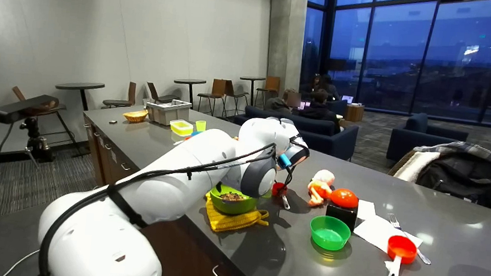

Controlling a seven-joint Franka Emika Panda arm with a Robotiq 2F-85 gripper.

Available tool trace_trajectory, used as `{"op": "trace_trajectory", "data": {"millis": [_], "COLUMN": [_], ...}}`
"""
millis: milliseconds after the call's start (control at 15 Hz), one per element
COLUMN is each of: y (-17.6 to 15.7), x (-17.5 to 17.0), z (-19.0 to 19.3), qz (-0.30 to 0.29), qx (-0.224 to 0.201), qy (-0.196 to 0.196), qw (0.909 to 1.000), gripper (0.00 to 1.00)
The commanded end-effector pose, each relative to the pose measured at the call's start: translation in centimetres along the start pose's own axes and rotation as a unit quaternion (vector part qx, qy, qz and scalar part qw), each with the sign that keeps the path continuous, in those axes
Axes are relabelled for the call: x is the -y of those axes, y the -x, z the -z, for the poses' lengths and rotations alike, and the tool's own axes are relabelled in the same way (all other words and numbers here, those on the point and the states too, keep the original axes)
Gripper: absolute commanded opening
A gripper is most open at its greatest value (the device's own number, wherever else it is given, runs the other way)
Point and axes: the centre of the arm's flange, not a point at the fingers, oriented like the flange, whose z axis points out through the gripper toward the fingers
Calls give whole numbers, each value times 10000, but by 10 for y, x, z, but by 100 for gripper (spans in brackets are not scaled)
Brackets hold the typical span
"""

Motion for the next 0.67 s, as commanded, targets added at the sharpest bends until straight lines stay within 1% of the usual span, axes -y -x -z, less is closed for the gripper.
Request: {"op": "trace_trajectory", "data": {"millis": [0,133,267,600], "y": [-2,-4,-2,10], "x": [19,13,6,-15], "z": [22,17,14,8], "qz": [4,-43,-46,-138], "qx": [128,44,-34,-322], "qy": [37,88,57,7], "qw": [9999,9999,10000,9994], "gripper": [6,6,6,6]}}
